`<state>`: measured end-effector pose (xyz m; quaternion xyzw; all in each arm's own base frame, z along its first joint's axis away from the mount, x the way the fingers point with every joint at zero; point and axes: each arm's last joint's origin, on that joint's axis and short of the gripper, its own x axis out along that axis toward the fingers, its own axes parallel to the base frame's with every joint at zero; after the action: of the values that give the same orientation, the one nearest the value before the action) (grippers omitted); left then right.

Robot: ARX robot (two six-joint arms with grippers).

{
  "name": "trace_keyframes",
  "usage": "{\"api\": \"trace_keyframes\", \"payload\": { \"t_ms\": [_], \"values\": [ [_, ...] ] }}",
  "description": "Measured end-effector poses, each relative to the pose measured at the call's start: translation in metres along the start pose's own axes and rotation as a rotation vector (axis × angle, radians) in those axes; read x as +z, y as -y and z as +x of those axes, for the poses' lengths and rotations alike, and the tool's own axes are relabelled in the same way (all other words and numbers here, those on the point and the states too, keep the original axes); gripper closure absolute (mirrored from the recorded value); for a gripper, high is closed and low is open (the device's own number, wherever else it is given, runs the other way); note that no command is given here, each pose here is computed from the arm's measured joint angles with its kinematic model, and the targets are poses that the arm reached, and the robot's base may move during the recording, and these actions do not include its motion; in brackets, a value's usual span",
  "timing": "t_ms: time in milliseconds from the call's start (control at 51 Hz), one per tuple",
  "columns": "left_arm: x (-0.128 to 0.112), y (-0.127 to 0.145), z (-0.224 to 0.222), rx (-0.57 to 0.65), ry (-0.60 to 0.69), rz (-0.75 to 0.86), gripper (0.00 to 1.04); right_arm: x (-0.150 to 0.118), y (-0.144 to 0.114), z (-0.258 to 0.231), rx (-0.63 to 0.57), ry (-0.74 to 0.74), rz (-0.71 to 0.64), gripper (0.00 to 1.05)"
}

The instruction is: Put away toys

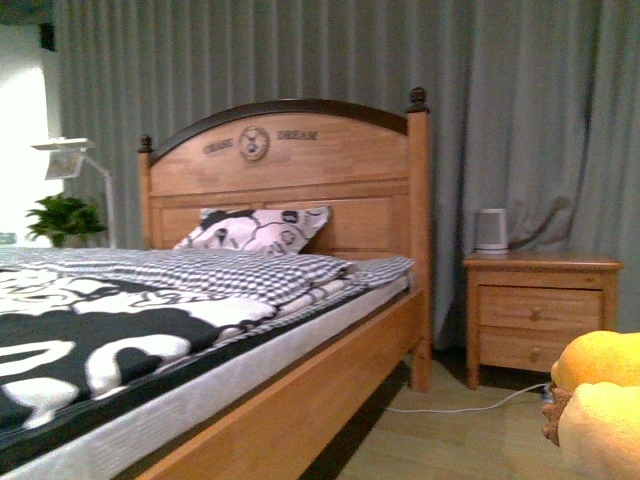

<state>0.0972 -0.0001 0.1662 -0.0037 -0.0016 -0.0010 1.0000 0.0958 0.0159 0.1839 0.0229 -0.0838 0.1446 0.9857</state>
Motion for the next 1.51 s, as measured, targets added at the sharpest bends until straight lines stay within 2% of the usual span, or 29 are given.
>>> {"api": "trace_keyframes", "payload": {
  "t_ms": [1509],
  "values": [
    [0.0000,0.0000,0.0000,0.001,0.000,0.001,0.06,0.0001,0.0000,-0.0001,0.003,0.001,0.000,0.96]
  ]
}}
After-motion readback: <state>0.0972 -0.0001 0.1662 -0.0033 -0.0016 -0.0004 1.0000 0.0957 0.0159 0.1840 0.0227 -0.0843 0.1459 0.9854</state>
